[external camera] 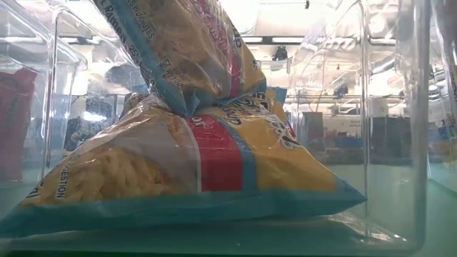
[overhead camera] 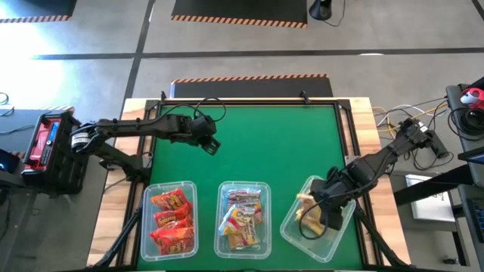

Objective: Sort Maruchan noodles
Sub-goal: Put the yellow noodle pack into the right transparent bin, then return to Home Position

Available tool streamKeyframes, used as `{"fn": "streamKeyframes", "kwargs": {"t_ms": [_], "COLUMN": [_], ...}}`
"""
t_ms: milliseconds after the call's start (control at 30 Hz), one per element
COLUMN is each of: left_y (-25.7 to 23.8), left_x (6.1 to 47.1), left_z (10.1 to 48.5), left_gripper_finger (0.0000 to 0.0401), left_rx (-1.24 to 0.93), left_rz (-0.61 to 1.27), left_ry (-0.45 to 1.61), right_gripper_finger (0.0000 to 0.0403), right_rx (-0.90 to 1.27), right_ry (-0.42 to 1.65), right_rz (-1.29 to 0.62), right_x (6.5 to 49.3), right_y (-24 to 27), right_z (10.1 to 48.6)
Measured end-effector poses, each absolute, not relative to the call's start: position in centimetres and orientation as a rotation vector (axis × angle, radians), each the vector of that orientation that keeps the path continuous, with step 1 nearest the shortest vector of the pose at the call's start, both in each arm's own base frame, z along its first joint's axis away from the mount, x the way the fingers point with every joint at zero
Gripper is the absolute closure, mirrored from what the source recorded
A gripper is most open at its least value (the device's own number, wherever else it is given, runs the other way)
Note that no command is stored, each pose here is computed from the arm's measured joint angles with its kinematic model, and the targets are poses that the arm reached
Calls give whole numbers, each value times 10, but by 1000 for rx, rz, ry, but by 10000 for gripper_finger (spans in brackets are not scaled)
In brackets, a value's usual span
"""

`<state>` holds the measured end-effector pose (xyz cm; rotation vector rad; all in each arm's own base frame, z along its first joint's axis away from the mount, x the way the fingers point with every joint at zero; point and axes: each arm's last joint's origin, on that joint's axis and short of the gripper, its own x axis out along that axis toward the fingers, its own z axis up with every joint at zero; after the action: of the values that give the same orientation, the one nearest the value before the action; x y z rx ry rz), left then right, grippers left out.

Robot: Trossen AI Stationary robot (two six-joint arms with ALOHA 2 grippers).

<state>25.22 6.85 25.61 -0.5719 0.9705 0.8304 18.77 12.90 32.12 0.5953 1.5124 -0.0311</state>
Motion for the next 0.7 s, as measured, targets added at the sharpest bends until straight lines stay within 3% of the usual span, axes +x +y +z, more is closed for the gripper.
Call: {"fn": "streamKeyframes", "kwargs": {"t_ms": [333,500,700], "left_y": [67,65,51], "left_x": [253,255,236], "left_z": [260,286,343], "left_gripper_finger": [255,255,255], "left_rx": [-693,-690,-644], "left_rz": [835,761,661], "left_ry": [938,868,733], "right_gripper_finger": [210,213,219], "right_rx": [533,302,121], "right_ry": [1532,1256,947], "right_rz": [97,59,-72], "right_x": [170,160,144], "right_y": [119,103,81], "right_z": [340,358,368]}}
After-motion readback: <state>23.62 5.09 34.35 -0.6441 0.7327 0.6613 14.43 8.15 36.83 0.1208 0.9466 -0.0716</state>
